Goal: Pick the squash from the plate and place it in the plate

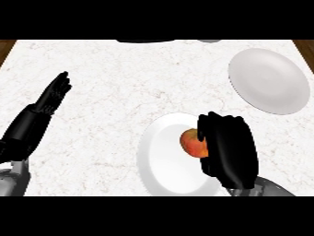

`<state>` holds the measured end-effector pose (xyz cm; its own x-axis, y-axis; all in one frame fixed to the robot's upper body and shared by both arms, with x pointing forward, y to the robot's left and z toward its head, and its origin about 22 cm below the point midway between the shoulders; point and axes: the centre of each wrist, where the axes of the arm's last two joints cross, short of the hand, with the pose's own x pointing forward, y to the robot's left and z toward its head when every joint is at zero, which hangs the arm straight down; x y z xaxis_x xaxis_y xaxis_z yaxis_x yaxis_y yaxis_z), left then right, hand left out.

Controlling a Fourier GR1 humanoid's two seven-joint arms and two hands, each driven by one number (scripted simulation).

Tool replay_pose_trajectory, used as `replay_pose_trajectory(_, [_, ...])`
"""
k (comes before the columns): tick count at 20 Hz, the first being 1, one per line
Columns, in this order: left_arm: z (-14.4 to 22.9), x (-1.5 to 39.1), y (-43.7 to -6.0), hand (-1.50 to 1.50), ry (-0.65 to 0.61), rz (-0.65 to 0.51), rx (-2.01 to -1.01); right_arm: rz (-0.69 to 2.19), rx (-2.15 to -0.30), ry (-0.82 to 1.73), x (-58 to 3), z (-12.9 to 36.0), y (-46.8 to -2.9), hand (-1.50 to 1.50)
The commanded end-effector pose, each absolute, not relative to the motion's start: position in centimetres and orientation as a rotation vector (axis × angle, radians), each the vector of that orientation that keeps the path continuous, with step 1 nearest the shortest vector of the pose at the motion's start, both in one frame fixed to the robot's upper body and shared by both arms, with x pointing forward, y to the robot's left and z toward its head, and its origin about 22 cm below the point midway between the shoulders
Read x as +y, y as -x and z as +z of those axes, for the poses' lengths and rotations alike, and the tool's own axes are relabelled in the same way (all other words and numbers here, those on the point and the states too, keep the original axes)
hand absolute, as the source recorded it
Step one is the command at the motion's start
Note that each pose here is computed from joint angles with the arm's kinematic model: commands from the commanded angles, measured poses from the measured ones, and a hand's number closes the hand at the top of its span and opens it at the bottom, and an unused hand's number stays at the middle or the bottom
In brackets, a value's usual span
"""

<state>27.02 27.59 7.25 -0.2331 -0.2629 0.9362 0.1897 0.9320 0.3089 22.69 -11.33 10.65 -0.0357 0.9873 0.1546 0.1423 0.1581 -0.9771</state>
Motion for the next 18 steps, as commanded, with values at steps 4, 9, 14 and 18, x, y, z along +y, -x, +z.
replay_pose_trajectory(4, [7.1,26.7,-27.0,0.00,-0.018,-0.451,-1.776,0.877,-1.360,1.343,-15.4,13.2,-22.8,1.50])
replay_pose_trajectory(9, [6.7,27.3,-26.9,0.00,-0.025,-0.457,-1.782,0.779,-1.364,1.315,-18.2,13.0,-25.4,1.50])
replay_pose_trajectory(14, [8.1,26.5,-27.3,0.00,-0.030,-0.478,-1.787,0.680,-1.421,1.302,-23.5,11.8,-30.1,1.50])
replay_pose_trajectory(18, [8.0,27.9,-28.4,0.00,-0.022,-0.464,-1.789,0.639,-1.433,1.284,-25.9,11.6,-32.9,1.50])
